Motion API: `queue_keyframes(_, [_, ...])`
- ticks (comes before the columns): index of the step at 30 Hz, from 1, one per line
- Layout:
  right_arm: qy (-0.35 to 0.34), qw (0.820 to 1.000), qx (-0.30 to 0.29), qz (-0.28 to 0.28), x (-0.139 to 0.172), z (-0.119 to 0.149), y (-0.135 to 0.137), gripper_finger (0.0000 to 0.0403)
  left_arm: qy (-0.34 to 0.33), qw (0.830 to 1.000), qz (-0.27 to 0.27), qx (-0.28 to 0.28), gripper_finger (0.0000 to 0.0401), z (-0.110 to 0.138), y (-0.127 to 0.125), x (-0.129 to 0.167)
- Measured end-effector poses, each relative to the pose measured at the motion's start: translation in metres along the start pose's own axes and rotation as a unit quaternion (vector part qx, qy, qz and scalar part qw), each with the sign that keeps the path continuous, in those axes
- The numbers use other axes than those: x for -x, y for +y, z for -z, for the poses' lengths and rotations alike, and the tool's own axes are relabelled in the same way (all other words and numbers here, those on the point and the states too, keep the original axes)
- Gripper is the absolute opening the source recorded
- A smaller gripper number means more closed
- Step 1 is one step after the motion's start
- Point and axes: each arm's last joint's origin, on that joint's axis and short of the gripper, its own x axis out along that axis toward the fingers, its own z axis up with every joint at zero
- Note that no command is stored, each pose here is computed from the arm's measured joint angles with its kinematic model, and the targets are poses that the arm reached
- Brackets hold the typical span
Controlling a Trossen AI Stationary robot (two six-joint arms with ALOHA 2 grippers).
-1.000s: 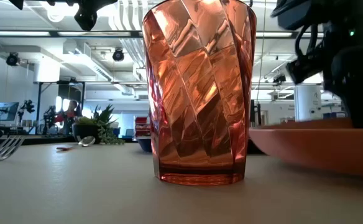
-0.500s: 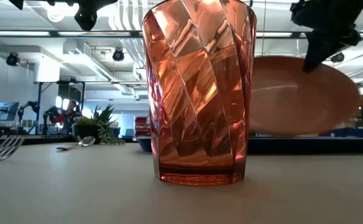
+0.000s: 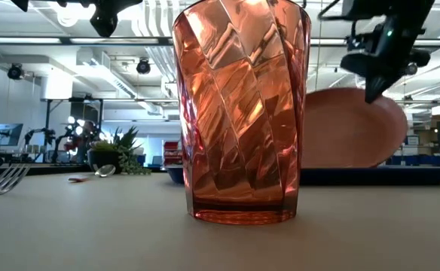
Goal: Pick and place plate/cup/fork/spoon on tray
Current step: Put the orange plate on the bottom right of the blue serving tray
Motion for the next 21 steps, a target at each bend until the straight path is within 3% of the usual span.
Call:
queue_keyframes(12, [0.077,0.997,0.011,-0.010,-0.066,0.033,0.039,0.0010,0.000,1.000,0.000,0.000,0.0173,0.000,0.000,0.000])
queue_keyframes(21, [0.098,0.995,0.027,0.008,-0.084,0.044,0.048,0.0010,0.000,1.000,0.000,0.000,0.0173,0.000,0.000,0.000])
